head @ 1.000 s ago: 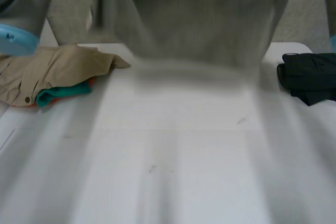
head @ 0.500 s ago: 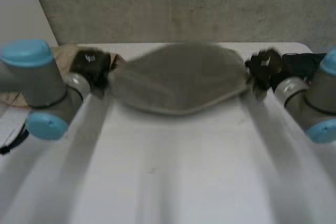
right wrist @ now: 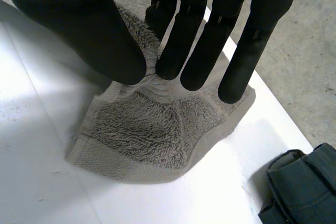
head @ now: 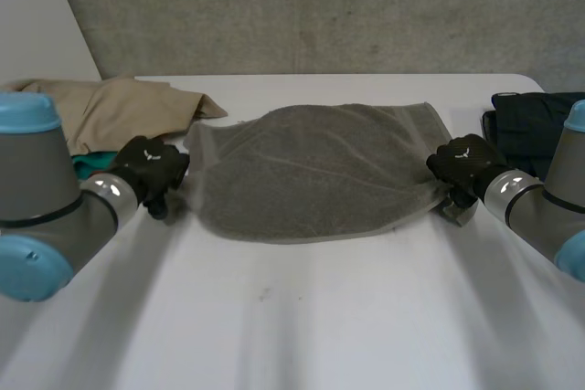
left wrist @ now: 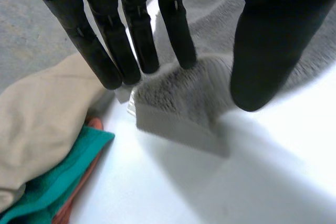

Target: Fold the laundry.

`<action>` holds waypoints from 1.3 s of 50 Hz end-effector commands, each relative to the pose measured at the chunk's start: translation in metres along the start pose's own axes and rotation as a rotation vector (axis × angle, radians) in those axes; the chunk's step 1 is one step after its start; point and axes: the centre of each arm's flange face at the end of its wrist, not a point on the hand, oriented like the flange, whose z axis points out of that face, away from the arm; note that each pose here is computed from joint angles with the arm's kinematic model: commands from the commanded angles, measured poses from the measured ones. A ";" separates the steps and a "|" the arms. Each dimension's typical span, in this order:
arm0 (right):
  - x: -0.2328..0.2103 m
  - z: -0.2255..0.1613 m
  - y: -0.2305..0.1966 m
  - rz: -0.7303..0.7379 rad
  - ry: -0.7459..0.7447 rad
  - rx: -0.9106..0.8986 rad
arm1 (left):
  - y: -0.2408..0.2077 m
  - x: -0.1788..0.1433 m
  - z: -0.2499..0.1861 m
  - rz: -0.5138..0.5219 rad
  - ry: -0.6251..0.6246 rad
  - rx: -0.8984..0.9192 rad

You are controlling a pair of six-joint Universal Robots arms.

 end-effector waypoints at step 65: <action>0.016 -0.016 -0.010 -0.033 0.018 -0.005 | -0.034 0.013 0.043 0.239 0.103 -0.032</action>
